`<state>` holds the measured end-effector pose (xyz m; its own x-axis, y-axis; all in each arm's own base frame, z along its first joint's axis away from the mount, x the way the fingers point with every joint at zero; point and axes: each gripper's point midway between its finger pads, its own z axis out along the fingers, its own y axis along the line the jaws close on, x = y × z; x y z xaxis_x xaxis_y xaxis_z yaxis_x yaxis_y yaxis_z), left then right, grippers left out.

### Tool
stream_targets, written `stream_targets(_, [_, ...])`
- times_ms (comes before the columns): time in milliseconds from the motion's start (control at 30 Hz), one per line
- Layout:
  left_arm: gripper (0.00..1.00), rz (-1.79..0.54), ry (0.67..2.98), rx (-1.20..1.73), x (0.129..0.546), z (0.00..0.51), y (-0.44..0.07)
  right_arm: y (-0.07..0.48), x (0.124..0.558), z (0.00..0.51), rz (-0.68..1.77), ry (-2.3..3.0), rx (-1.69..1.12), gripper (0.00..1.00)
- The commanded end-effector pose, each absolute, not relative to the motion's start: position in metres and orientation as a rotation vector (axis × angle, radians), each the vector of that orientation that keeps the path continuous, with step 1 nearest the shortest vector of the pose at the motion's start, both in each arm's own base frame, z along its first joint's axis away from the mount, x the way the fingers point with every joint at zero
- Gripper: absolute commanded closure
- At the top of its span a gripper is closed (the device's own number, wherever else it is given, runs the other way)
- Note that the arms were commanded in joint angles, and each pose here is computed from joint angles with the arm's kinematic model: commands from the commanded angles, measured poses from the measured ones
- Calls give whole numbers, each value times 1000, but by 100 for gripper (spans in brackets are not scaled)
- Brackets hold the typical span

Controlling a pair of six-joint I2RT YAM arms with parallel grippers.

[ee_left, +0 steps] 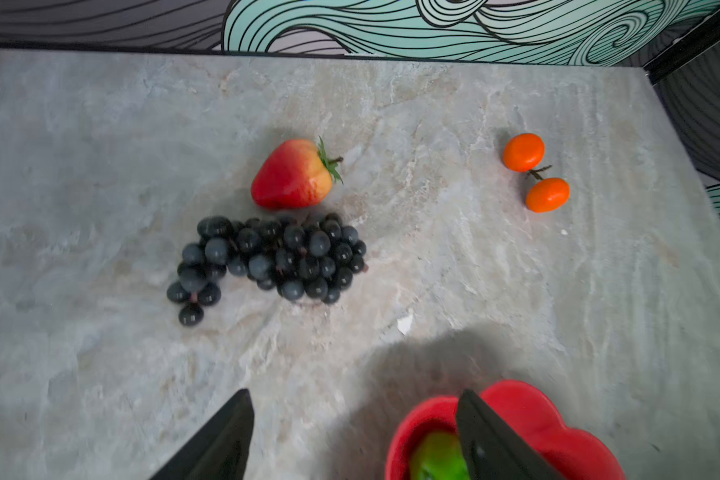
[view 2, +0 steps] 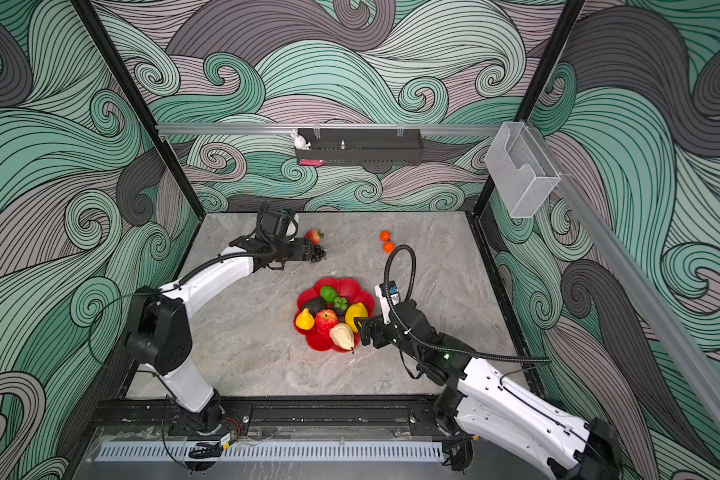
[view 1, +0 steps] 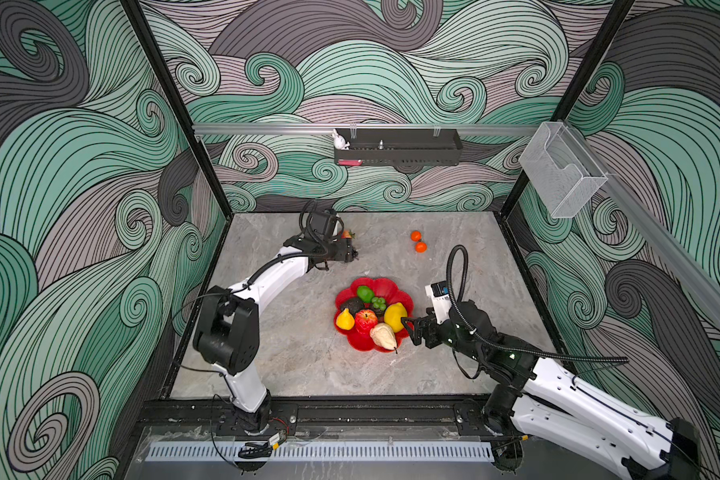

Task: Place and organize the fake fruits in the fruit bowl
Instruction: 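Move the left gripper to the red strawberry by the grapes and grasp it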

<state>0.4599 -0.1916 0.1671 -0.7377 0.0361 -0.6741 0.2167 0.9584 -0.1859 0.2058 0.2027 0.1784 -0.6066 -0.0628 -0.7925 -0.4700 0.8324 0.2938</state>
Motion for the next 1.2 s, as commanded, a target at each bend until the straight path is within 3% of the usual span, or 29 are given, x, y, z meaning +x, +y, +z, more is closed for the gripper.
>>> stream_targets(0, [22, -348, 2304, 424, 493, 181, -195, 199, 204, 187, 634, 2152, -365, 8])
stream_targets(367, [21, -344, 2336, 723, 542, 144, -177, 198, 196, 167, 689, 2194, -332, 8])
stream_targets(633, [15, -363, 2282, 768, 573, 120, -174, 195, 197, 162, 675, 2192, -334, 7])
stream_targets(1167, [16, -473, 2285, 855, 605, 76, -189, 196, 200, 140, 706, 2238, -277, 5])
